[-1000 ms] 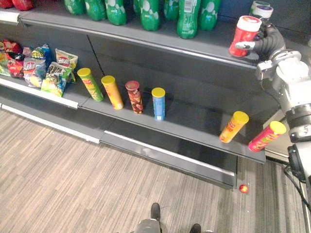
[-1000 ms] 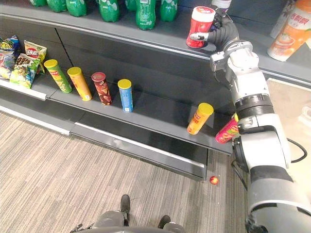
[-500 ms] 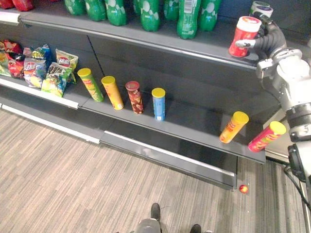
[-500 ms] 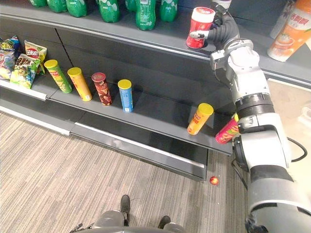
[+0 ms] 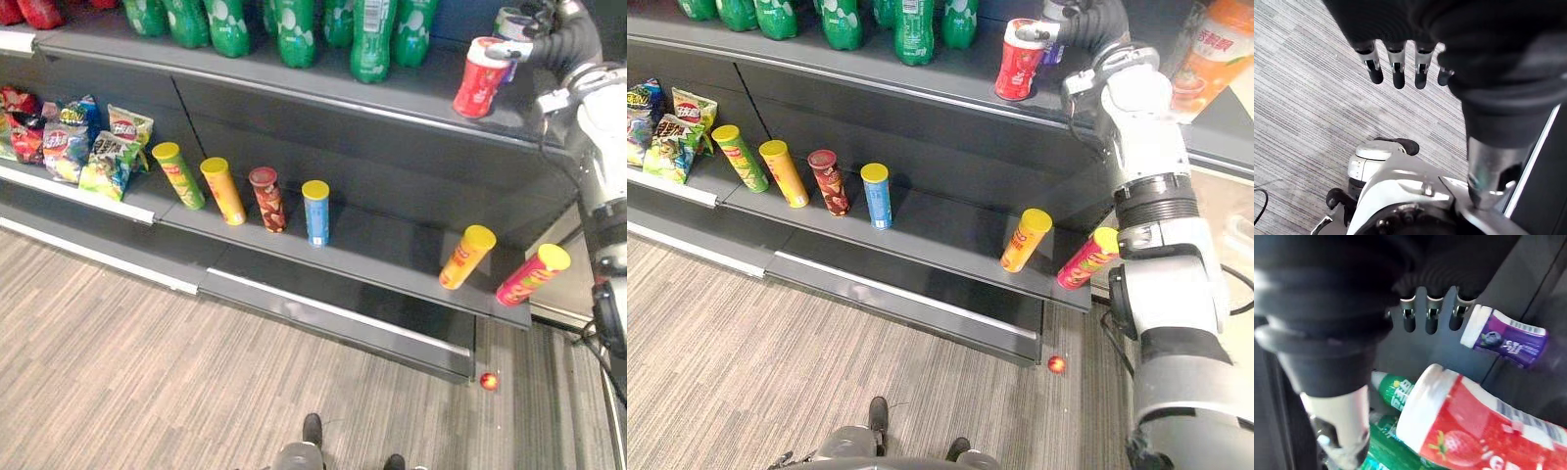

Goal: Put the gum and the chips on the shelf.

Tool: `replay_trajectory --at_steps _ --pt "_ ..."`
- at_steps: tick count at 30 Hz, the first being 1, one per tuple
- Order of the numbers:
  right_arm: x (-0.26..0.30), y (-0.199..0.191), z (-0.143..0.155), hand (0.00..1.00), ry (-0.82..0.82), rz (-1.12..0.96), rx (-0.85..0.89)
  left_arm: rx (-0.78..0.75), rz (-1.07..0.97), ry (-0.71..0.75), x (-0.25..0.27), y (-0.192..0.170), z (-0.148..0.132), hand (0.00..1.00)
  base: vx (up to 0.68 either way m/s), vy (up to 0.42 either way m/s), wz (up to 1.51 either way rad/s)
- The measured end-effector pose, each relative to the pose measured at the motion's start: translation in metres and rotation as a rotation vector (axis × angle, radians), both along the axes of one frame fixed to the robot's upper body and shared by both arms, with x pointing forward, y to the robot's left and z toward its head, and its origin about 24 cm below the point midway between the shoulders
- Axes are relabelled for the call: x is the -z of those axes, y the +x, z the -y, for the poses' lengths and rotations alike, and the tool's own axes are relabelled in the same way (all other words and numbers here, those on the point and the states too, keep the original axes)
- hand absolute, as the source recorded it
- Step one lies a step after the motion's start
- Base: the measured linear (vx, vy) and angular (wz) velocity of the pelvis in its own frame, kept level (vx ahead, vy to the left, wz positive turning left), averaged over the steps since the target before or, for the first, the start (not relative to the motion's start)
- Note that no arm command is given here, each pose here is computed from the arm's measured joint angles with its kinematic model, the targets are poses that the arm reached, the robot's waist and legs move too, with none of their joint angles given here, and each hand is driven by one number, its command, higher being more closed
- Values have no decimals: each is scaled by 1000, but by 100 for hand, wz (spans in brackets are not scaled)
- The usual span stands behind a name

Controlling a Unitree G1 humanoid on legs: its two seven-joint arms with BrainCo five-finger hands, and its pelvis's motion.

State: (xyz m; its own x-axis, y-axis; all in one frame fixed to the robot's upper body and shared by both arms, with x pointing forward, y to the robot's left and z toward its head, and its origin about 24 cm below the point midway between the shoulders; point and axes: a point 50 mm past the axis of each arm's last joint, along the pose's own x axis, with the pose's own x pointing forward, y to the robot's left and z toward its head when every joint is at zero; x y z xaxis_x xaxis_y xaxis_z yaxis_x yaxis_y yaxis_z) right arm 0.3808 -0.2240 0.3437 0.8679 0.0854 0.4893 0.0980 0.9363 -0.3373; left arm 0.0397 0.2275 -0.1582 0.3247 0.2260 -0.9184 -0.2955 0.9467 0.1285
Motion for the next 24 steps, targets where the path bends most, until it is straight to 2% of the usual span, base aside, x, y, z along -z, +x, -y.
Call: replay_trajectory --at_steps 5,9,13,19,24 --pt "-9 -5 -2 0 -2 48 -4 0 -2 1 0 -1 0 0 4 -3 -1" --pt "-22 -16 -16 0 2 124 -71 19 -5 16 0 -2 -2 0 16 -18 -5" --pt "-35 -39 -50 0 -28 255 -225 36 -25 36 0 -6 -8 0 18 -19 -15" --pt "1 -67 -80 0 -15 281 -404 69 -60 62 1 -12 -12 0 16 -15 -15" --pt "55 -93 -101 0 0 178 -569 59 -77 83 2 -19 -14 0 -11 10 -14"
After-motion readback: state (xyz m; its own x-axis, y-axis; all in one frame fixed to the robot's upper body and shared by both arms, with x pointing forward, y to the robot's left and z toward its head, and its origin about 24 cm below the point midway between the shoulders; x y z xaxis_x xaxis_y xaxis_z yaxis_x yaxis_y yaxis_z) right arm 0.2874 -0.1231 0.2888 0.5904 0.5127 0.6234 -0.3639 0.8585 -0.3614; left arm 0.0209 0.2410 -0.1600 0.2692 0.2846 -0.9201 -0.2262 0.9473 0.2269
